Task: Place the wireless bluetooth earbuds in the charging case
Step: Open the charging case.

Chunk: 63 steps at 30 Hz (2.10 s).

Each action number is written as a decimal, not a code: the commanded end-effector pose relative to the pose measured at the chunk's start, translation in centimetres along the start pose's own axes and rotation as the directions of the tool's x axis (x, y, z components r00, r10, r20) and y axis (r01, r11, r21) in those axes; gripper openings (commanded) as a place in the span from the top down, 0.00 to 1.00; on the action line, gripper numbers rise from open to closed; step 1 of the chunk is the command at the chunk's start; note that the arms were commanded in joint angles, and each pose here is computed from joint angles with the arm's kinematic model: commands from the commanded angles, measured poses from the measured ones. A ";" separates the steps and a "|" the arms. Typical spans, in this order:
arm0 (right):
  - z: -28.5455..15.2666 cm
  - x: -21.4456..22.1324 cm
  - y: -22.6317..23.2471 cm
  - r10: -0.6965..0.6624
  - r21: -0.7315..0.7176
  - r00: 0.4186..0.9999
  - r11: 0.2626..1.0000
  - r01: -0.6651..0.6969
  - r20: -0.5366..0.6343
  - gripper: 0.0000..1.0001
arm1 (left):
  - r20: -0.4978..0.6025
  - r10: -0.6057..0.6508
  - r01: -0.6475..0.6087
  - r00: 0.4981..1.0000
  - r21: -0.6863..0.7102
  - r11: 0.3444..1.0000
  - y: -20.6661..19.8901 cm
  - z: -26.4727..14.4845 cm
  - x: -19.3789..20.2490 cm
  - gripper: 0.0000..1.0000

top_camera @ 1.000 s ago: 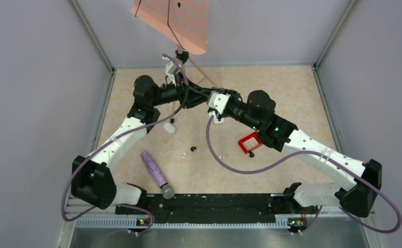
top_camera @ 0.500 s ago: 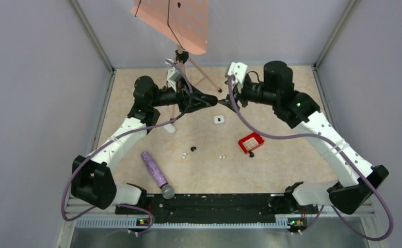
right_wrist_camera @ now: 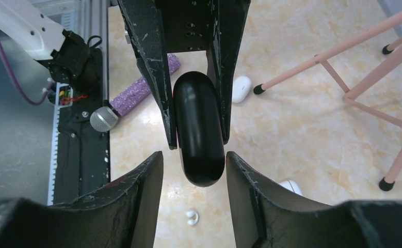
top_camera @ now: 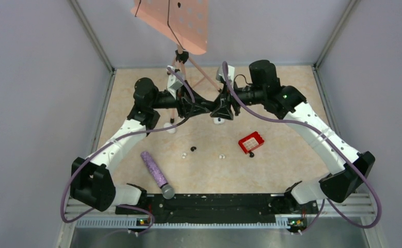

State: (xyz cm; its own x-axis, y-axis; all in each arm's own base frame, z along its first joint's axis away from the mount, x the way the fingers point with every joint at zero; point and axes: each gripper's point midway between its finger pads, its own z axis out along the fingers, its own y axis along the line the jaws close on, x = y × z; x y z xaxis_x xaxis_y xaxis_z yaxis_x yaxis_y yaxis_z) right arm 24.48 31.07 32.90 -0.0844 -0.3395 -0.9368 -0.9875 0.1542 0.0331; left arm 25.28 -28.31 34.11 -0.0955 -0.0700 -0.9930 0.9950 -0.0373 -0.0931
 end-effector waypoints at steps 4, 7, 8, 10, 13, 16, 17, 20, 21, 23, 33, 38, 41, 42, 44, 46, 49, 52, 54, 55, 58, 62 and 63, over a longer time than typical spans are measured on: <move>-0.5 -1.8 1.0 -0.005 -0.032 0.998 0.999 0.007 0.062 0.55 | 0.003 0.083 -0.083 0.997 0.044 0.996 -1.3 0.2 -0.7 1.00; -0.7 -2.1 0.8 -0.015 -0.010 0.998 1.000 0.016 0.068 0.50 | -0.005 0.080 -0.080 0.997 0.051 0.995 -1.4 0.2 -0.5 1.00; -0.9 -2.3 0.8 -0.021 -0.004 0.997 1.000 0.021 0.070 0.51 | -0.008 0.079 -0.078 0.997 0.054 0.995 -1.4 0.3 -0.5 1.00; -1.1 -2.5 0.8 -0.028 -0.001 0.997 1.000 0.028 0.073 0.57 | -0.011 0.078 -0.077 0.997 0.055 0.996 -1.4 0.3 -0.4 1.00; -1.2 -2.2 1.0 -0.030 -0.007 0.998 1.000 0.031 0.063 0.61 | -0.012 0.081 -0.080 0.997 0.055 0.995 -1.3 0.3 -0.4 1.00; -1.1 -1.3 1.2 -0.034 -0.018 0.999 0.999 0.035 0.036 0.72 | -0.011 0.085 -0.084 0.996 0.057 0.995 -1.3 0.3 -0.4 1.00; -1.1 -1.0 1.2 -0.035 -0.021 0.999 0.999 0.036 0.029 0.78 | -0.011 0.085 -0.084 0.996 0.055 0.995 -1.3 0.3 -0.4 1.00; -1.0 -0.7 1.3 -0.034 -0.027 0.999 0.999 0.035 0.024 0.91 | -0.011 0.083 -0.082 0.996 0.053 0.995 -1.3 0.4 -0.4 0.96; -1.0 -0.7 1.2 -0.036 -0.025 0.999 0.999 0.036 0.024 0.96 | -0.013 0.076 -0.075 0.997 0.048 0.996 -1.2 0.4 -0.3 0.88; -1.0 -0.9 1.0 -0.041 -0.013 0.999 0.999 0.041 0.028 0.99 | -0.016 0.055 -0.055 0.998 0.033 0.998 -1.1 0.4 -0.1 0.76; -1.4 -1.9 0.5 -0.048 0.039 0.997 0.998 0.045 0.068 1.00 | -0.004 -0.074 0.074 0.997 -0.060 0.995 0.3 0.3 1.3 0.63; -1.4 -1.7 0.4 -0.043 0.049 0.997 0.998 0.040 0.071 1.00 | 0.008 -0.100 0.100 0.995 -0.082 0.992 0.7 0.2 1.4 0.58; -1.3 -1.7 0.3 -0.036 0.053 0.996 0.998 0.032 0.077 1.00 | 0.014 -0.107 0.108 0.994 -0.088 0.990 0.8 0.0 1.3 0.49; -1.3 -1.6 0.4 -0.036 0.052 0.996 0.998 0.032 0.076 1.00 | 0.016 -0.106 0.107 0.994 -0.087 0.990 0.8 0.0 1.3 0.51; -1.3 -1.5 0.3 -0.033 0.052 0.997 0.998 0.029 0.074 1.00 | 0.018 -0.106 0.107 0.994 -0.088 0.990 0.8 -0.1 1.2 0.56; -1.2 -1.3 0.3 -0.029 0.054 0.997 0.998 0.025 0.072 1.00 | 0.019 -0.106 0.107 0.994 -0.085 0.991 0.7 -0.1 1.1 0.62; -1.2 -1.3 0.2 -0.025 0.060 0.997 0.998 0.021 0.072 1.00 | 0.020 -0.113 0.114 0.993 -0.087 0.990 0.7 -0.1 1.2 0.77; -1.1 -1.1 -0.1 -0.017 0.073 0.997 0.997 0.012 0.069 0.94 | 0.019 -0.118 0.119 0.993 -0.086 0.989 0.7 -0.1 1.4 0.96; -1.1 -1.1 -0.6 0.015 0.101 0.998 0.995 -0.021 0.065 0.72 | 0.018 -0.114 0.115 0.993 -0.082 0.990 0.6 -0.1 1.5 1.00; -1.2 -1.1 -0.8 0.036 0.112 0.997 0.993 -0.043 0.068 0.63 | 0.016 -0.110 0.111 0.994 -0.080 0.991 0.6 -0.2 1.5 1.00; -1.5 -1.7 -1.3 0.115 0.087 0.989 0.989 -0.123 0.094 0.58 | 0.009 -0.090 0.090 0.996 -0.061 0.994 0.3 -0.2 1.8 1.00; -1.7 -1.5 -2.7 0.203 0.085 0.974 0.974 -0.212 0.101 0.57 | 0.009 -0.067 0.067 0.998 -0.041 0.997 0.0 -0.2 1.8 1.00; -1.8 -1.4 -3.1 0.215 0.090 0.971 0.970 -0.225 0.104 0.57 | 0.009 -0.062 0.062 0.998 -0.035 0.997 -0.1 -0.2 1.7 1.00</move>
State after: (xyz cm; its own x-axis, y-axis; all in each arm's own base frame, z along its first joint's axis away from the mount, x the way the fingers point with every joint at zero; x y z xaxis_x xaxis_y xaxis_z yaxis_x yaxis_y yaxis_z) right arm 25.94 29.61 32.41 -0.2388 -0.2776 -0.9306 -0.9449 0.2873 0.1568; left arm 25.58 -28.42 30.90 -0.2594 -0.0517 -0.9644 0.9650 0.0260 -0.2609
